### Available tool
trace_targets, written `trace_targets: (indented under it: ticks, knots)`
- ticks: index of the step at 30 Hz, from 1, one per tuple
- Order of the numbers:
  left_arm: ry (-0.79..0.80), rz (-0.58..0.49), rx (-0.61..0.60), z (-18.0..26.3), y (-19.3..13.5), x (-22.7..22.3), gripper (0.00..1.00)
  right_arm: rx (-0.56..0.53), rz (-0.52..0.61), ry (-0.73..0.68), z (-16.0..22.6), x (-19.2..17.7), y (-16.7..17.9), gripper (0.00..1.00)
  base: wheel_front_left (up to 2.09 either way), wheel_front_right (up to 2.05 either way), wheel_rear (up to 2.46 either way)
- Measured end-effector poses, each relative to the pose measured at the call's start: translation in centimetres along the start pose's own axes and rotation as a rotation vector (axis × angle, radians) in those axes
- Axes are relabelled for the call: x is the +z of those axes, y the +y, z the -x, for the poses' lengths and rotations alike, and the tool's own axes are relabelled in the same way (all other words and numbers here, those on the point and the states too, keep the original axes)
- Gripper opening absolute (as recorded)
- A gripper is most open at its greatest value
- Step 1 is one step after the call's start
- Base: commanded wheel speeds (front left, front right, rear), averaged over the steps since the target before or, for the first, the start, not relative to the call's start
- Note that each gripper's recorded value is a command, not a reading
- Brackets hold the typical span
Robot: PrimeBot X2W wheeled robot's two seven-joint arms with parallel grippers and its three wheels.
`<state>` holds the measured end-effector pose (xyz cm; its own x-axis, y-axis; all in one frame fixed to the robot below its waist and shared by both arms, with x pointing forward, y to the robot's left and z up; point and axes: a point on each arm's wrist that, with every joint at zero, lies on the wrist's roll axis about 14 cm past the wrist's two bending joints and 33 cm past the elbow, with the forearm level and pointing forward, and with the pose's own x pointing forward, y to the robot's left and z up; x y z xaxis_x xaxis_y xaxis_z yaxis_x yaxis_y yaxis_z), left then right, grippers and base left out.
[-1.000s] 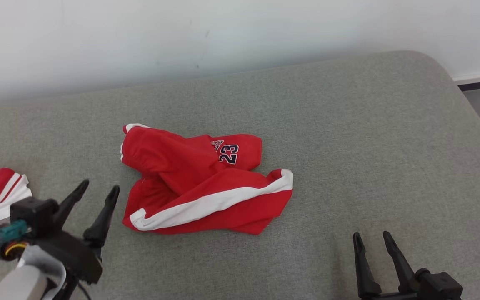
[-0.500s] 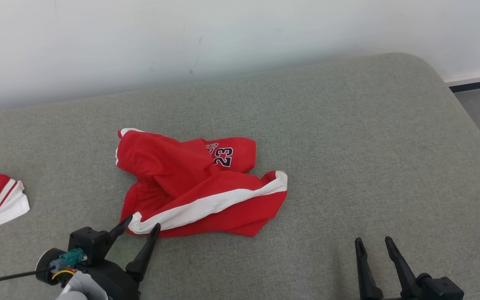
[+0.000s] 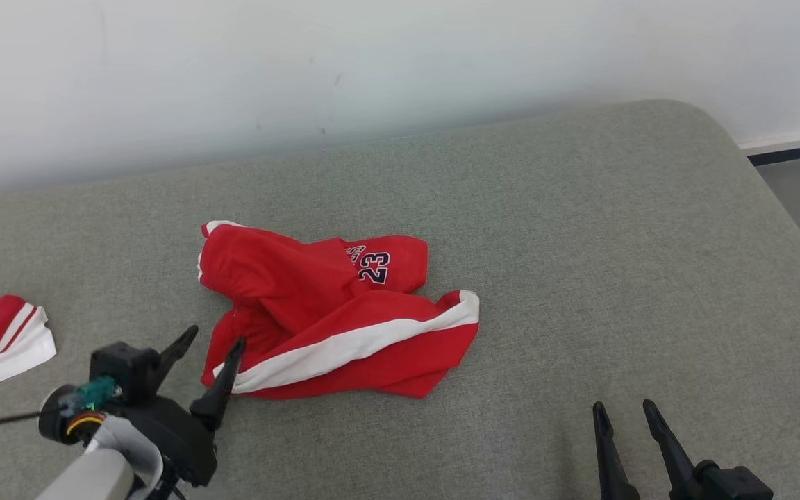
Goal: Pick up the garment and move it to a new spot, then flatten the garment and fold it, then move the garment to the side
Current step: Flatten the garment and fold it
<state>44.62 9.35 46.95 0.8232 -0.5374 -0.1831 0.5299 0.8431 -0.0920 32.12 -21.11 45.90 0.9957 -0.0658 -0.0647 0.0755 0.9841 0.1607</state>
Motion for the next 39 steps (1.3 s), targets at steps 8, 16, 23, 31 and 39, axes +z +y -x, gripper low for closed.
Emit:
trace_targets:
  ticks: [8,16,23,31,39]
  knots:
    - [0.104,0.098,0.016,-1.0,1.8,-0.4,1.00,-0.003,0.003,-0.013,-0.3,0.5,0.0,1.00,0.00,0.00,0.00]
    - [0.265,0.116,-0.026,-1.0,1.7,-3.2,1.00,-0.048,-0.010,0.004,0.3,0.0,-1.2,1.00,0.00,0.00,0.00]
    - [0.344,0.097,-0.036,-0.3,2.0,-4.5,1.00,-0.054,-0.010,0.005,0.3,-0.1,-1.4,1.00,0.00,0.00,0.00]
    - [0.417,0.094,-0.116,0.0,-0.8,-5.9,1.00,-0.049,-0.009,-0.005,0.1,0.2,-1.3,1.00,0.00,0.00,0.00]
    - [0.427,0.050,-0.144,0.1,-1.3,-6.3,0.00,-0.052,-0.009,-0.005,0.2,0.2,-1.4,1.00,0.00,0.00,0.00]
